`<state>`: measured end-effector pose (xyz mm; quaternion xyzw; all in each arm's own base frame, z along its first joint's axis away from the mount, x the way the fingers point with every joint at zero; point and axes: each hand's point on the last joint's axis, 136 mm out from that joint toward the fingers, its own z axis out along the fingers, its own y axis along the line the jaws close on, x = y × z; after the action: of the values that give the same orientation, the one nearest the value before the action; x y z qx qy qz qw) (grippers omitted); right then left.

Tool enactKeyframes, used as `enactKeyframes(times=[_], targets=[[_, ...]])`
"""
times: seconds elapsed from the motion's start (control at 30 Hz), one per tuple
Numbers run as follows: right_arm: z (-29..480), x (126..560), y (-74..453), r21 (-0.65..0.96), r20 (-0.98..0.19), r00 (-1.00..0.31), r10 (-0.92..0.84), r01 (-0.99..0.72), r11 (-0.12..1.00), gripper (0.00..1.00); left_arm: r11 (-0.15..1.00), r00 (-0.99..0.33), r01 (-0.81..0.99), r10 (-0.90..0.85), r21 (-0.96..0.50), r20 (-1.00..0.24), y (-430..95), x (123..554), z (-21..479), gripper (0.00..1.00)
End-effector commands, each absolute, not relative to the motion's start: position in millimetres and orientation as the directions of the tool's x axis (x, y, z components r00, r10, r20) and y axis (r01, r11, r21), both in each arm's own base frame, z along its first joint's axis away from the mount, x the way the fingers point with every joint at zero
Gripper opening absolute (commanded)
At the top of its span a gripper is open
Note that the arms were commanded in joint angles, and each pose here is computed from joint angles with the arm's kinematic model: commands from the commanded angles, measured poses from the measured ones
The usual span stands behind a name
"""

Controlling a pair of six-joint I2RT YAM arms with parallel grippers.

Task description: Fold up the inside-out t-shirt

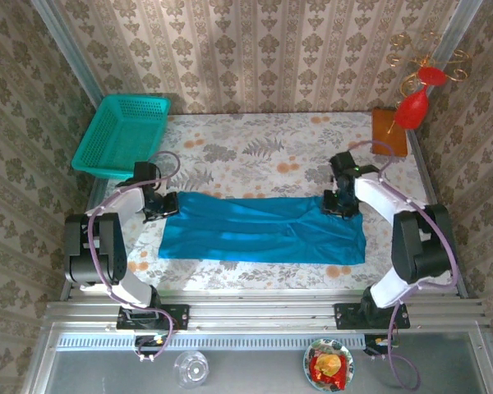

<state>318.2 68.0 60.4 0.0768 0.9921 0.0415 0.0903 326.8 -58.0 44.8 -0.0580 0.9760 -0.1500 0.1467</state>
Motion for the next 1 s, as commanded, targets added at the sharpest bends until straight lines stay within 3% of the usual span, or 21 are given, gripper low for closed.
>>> enactKeyframes(times=[0.0,0.3,0.57,0.87,0.97], targets=[[61,327,88,0.098,-0.142,-0.975,0.172,0.159,0.982,0.42,0.939,-0.951,-0.079,-0.172,-0.336,-0.257,-61,330,46,0.0],[45,339,102,0.101,-0.1,-0.964,0.246,0.236,0.967,0.44,0.94,-0.953,-0.083,-0.172,-0.331,-0.249,-60,328,43,0.0],[52,319,97,0.084,-0.093,-0.963,0.255,0.247,0.965,0.31,0.941,-0.952,-0.086,-0.174,-0.326,-0.25,-59,325,45,0.0],[57,309,95,0.092,-0.099,-0.96,0.263,0.255,0.963,0.0,0.94,-0.952,-0.084,-0.174,-0.33,-0.252,-60,323,48,0.0],[66,309,95,0.099,-0.121,-0.957,0.265,0.254,0.962,0.0,0.934,-0.949,-0.088,-0.184,-0.347,-0.255,-62,323,53,0.0]])
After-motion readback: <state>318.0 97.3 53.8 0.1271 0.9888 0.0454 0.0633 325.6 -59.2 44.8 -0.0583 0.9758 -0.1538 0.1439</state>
